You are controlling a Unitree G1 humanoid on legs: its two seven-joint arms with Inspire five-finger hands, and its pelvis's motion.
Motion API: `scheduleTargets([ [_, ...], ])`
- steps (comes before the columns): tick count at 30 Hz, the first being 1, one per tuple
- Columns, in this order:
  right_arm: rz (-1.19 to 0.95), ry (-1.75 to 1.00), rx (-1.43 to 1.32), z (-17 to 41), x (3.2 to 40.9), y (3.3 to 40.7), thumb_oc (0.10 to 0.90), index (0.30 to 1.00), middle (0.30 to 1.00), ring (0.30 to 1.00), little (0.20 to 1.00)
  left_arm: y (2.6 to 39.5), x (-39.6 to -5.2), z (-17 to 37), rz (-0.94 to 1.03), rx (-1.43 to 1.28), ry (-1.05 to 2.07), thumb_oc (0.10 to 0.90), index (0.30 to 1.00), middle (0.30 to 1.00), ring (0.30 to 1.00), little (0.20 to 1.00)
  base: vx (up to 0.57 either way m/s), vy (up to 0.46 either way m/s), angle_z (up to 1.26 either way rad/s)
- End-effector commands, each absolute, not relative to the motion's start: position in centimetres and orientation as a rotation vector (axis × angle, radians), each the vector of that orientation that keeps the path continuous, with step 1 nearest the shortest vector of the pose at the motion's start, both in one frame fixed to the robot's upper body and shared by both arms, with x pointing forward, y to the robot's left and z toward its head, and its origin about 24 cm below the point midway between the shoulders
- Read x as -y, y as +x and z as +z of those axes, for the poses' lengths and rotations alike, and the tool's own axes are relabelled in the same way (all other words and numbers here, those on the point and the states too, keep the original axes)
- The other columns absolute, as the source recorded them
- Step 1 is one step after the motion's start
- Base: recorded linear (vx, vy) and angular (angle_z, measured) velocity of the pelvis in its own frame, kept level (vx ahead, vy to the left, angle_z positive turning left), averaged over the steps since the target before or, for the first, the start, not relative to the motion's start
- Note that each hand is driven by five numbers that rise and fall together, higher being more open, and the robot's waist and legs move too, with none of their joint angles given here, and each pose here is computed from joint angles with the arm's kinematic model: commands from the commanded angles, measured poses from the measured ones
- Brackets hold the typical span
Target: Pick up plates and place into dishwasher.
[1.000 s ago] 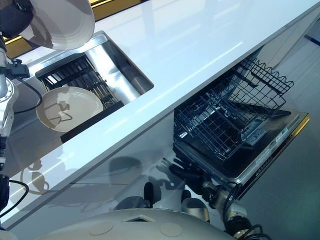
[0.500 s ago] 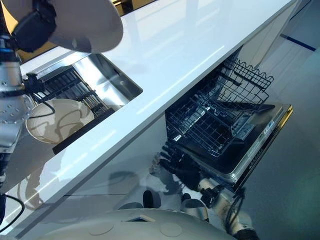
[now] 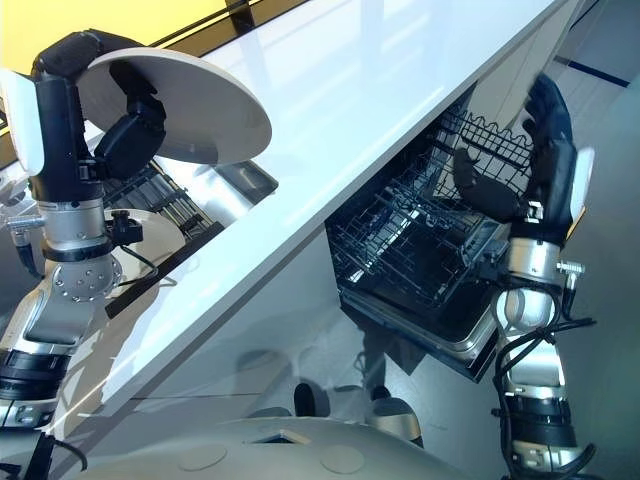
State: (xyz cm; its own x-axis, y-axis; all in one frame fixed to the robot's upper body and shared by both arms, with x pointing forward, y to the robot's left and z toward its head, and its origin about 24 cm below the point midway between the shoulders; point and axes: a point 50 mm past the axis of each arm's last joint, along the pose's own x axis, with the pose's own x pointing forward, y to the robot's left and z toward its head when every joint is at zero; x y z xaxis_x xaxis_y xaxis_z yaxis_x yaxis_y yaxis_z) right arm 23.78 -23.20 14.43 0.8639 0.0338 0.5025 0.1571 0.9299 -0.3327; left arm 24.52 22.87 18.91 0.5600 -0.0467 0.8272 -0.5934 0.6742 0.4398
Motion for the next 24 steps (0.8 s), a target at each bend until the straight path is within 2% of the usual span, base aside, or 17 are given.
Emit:
scheduleTargets([
  [1, 0.193, -0.347, 0.672, 18.6, 21.1, 24.5, 0.800, 0.900, 0.900, 0.900, 0.900, 25.2, -22.2, 23.3, 0.412, 1.116, 0.713, 0.100, 0.300, 0.300, 0.300, 0.200, -0.02, -0.035, 0.06],
  [7, 0.314, -0.319, 0.696, 20.2, 18.9, 26.4, 0.800, 0.900, 0.900, 0.900, 0.900, 26.8, -21.2, 21.5, 0.358, 1.039, 0.696, 0.100, 0.300, 0.300, 0.300, 0.200, 0.00, -0.048, 0.10],
  [18, 0.301, -0.131, 0.844, 22.7, 16.3, 27.2, 0.800, 0.900, 0.900, 0.900, 0.900, 28.6, -19.6, 21.1, 0.299, 0.999, 0.649, 0.100, 0.300, 0.300, 0.300, 0.200, 0.02, -0.035, 0.14],
  [24, 0.392, 0.043, 0.727, 21.8, 14.6, 28.0, 0.800, 0.900, 0.900, 0.900, 0.900, 28.6, -18.7, 20.5, 0.265, 0.984, 0.628, 0.100, 0.300, 0.300, 0.300, 0.200, 0.03, -0.016, 0.03],
])
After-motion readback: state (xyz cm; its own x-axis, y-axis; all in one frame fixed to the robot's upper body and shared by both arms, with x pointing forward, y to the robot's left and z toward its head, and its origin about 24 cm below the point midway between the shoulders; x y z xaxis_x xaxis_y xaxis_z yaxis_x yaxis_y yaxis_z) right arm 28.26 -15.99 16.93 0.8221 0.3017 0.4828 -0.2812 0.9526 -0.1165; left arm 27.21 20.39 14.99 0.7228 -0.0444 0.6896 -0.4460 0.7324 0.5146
